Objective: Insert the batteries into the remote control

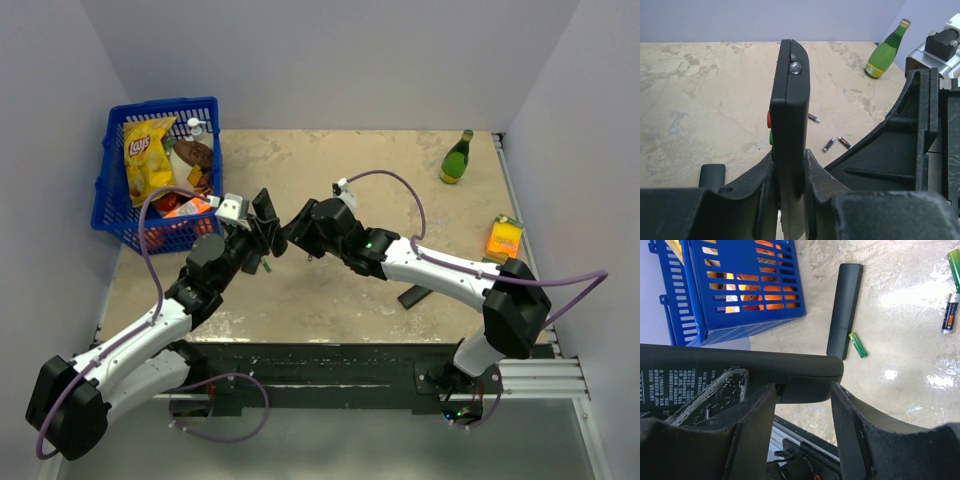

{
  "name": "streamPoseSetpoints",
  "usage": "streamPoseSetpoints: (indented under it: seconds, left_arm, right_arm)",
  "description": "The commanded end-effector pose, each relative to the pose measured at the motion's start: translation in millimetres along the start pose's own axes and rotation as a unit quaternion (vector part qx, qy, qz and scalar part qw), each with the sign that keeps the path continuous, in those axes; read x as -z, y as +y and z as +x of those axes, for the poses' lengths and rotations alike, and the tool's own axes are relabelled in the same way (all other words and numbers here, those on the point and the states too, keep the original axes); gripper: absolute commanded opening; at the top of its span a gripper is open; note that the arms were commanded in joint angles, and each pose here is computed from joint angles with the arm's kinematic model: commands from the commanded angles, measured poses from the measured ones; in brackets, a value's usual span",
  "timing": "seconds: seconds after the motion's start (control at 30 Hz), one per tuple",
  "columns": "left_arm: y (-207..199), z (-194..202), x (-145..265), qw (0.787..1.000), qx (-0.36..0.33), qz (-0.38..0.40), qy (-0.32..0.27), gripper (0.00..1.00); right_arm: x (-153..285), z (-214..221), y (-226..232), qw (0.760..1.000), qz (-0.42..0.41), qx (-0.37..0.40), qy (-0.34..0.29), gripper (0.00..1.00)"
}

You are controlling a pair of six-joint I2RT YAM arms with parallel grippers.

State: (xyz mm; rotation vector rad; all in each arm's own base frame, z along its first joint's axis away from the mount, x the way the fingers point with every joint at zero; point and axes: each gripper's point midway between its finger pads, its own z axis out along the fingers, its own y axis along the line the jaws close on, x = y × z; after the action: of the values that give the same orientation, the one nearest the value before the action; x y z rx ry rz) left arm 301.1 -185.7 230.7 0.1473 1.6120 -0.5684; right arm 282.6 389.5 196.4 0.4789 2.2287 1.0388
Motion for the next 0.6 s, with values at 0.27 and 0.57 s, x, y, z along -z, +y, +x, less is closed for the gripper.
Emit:
streamPoseSetpoints:
  seconds: [0.27,0.57]
  left_arm:
    - [-36.0,-45.4,3.8,0.994,0.035,0.078,-0.068,0.0]
    - [-46.7,-43.1,5.5,0.991,0.037,0.108,-0.065,0.0]
  right_arm:
    - [-12.9,-1.0,5.5,1.0,-0.005,-0.013,-0.007,0.52]
    - [-20.3,3.7,8.7,1.0,-0.001,-0.009,0.006,0.52]
